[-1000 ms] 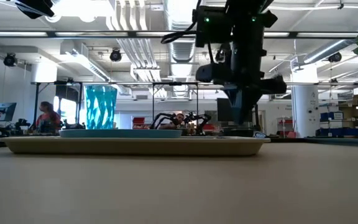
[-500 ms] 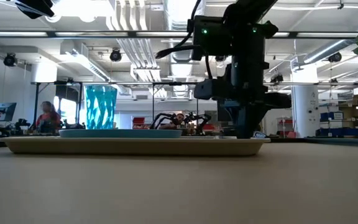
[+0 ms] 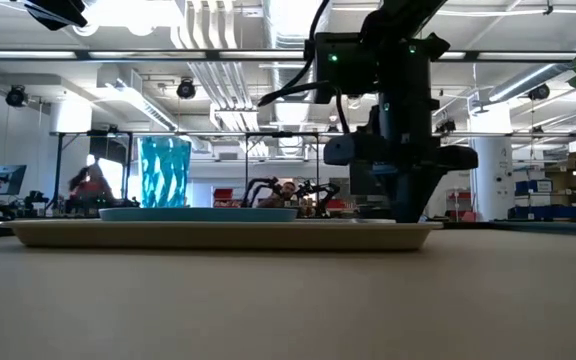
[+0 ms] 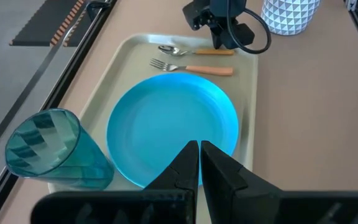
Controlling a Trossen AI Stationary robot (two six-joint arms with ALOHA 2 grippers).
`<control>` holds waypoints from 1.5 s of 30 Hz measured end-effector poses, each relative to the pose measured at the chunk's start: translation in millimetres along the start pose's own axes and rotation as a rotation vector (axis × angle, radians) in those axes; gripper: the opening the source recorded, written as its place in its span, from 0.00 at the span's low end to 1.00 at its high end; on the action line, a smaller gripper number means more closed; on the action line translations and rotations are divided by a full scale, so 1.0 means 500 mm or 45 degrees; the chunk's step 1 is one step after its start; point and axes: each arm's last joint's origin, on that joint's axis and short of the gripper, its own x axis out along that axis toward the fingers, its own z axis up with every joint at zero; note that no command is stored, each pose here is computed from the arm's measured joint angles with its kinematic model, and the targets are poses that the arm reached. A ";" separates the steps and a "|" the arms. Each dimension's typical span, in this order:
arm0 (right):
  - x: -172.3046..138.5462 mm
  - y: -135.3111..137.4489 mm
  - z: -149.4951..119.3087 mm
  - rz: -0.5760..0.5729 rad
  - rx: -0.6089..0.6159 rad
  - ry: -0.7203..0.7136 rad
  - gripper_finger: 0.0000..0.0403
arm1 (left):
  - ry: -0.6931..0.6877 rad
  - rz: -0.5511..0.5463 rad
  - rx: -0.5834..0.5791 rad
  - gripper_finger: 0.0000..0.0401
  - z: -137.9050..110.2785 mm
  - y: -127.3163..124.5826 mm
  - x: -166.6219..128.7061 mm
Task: Pick and place plate/cup/fork/spoon on tray
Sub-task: Move the white serving tray to the center of the table
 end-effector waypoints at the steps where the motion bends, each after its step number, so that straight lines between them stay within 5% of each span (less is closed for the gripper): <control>1: 0.000 -0.001 0.000 -0.003 0.000 0.003 0.02 | 0.001 0.000 0.000 0.00 0.000 0.000 0.000; 21: -0.030 -0.053 -0.029 -0.187 -0.024 0.107 0.02 | 0.000 0.000 -0.001 0.00 0.000 0.000 0.000; 38: -0.032 -0.043 -0.022 -0.023 0.030 -0.023 0.02 | -0.010 -0.002 -0.005 0.00 0.002 -0.001 0.001; 45: -0.010 -0.056 -0.033 -0.061 0.047 -0.002 0.02 | -0.024 -0.005 -0.010 0.00 0.004 -0.001 0.001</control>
